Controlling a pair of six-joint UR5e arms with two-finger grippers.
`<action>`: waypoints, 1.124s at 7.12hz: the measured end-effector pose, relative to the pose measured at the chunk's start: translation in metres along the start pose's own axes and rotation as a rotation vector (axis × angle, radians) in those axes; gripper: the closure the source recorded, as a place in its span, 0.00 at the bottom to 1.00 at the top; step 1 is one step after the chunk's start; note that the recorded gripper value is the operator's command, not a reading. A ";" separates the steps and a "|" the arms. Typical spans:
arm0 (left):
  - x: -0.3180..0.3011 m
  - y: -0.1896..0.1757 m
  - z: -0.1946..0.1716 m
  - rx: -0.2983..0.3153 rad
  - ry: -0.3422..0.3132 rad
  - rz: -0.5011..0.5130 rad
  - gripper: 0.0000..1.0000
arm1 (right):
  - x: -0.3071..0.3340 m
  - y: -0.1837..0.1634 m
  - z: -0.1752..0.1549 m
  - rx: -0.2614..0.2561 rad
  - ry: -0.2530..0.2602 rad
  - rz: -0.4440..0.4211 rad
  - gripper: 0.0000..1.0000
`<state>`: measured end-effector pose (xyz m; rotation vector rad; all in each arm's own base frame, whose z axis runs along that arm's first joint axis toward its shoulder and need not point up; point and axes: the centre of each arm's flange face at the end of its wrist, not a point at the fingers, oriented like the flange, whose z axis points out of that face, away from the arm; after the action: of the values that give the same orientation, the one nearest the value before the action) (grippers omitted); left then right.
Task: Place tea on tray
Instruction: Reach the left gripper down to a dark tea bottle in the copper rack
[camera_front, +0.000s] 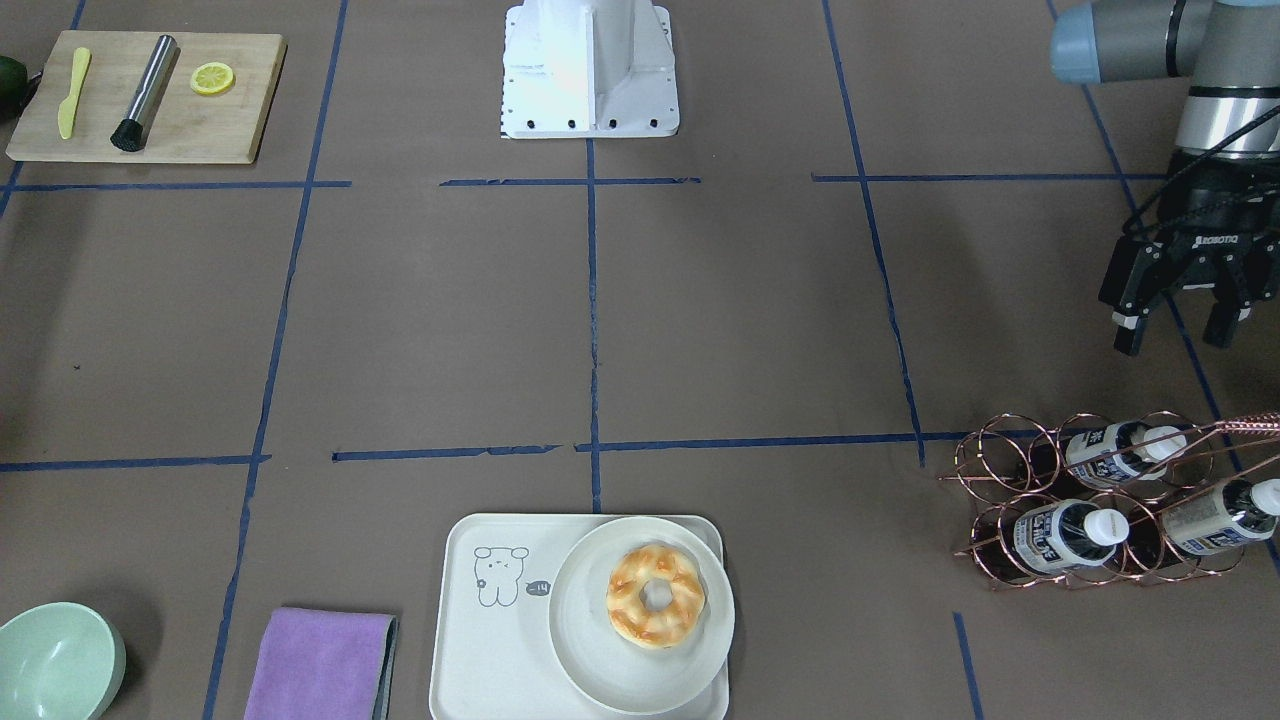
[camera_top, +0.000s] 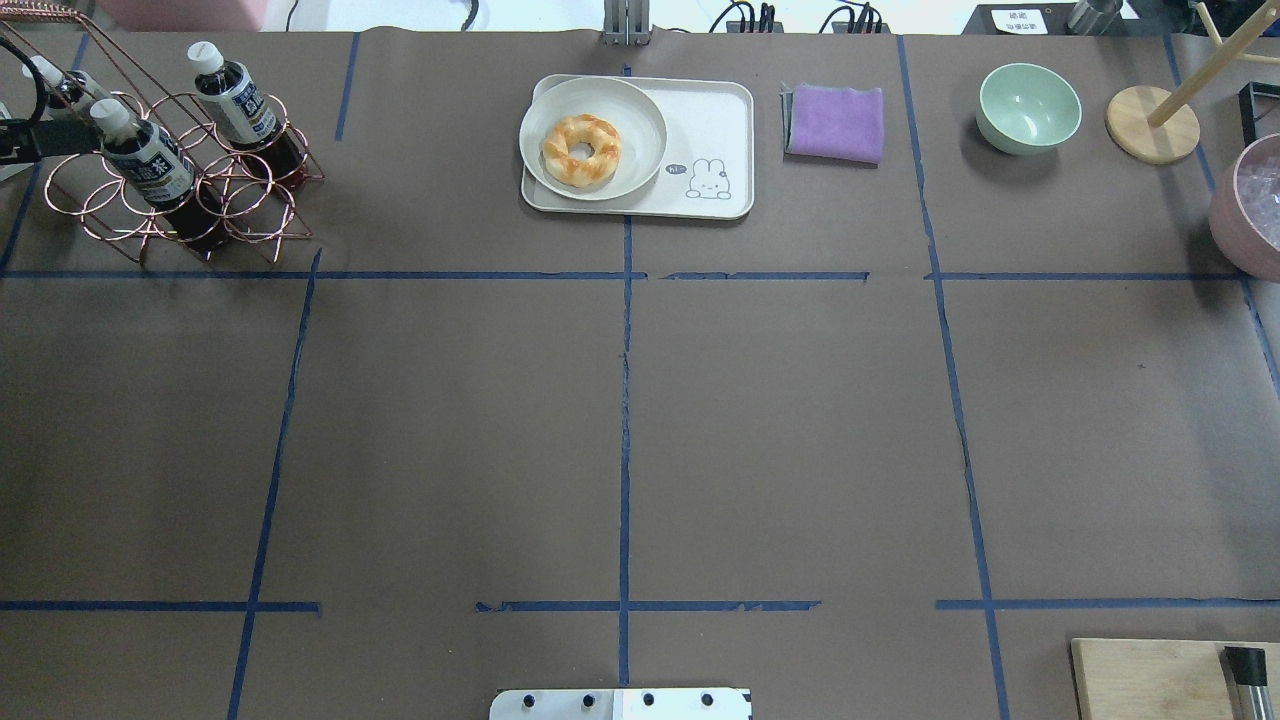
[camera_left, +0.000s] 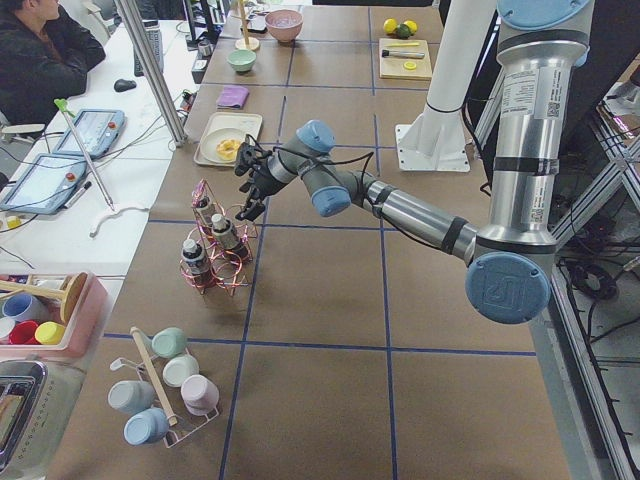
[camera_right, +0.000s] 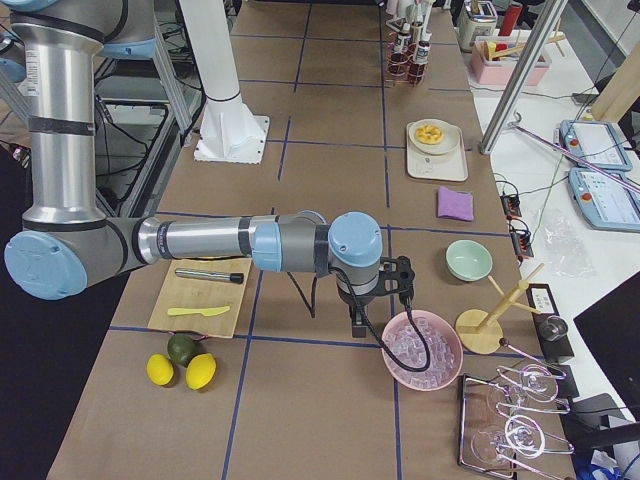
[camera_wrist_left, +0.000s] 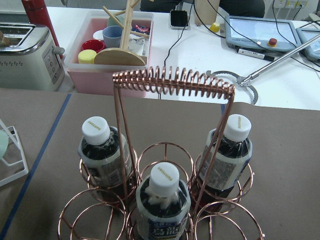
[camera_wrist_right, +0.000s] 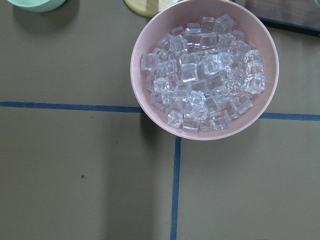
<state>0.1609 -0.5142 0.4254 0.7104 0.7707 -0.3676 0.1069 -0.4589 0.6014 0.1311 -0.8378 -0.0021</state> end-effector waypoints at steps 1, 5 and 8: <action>-0.003 -0.001 0.019 0.024 -0.001 0.006 0.06 | 0.000 0.000 0.000 0.001 0.000 0.000 0.00; -0.008 -0.006 0.051 0.060 -0.044 0.012 0.12 | -0.002 -0.001 -0.001 0.005 -0.001 -0.003 0.00; -0.003 -0.011 0.068 0.058 -0.048 0.013 0.18 | -0.003 -0.001 -0.003 0.008 -0.001 -0.006 0.00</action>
<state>0.1877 -0.5695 0.4570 0.7584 0.7115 -0.3954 0.1069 -0.4598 0.5972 0.1409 -0.8384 -0.0046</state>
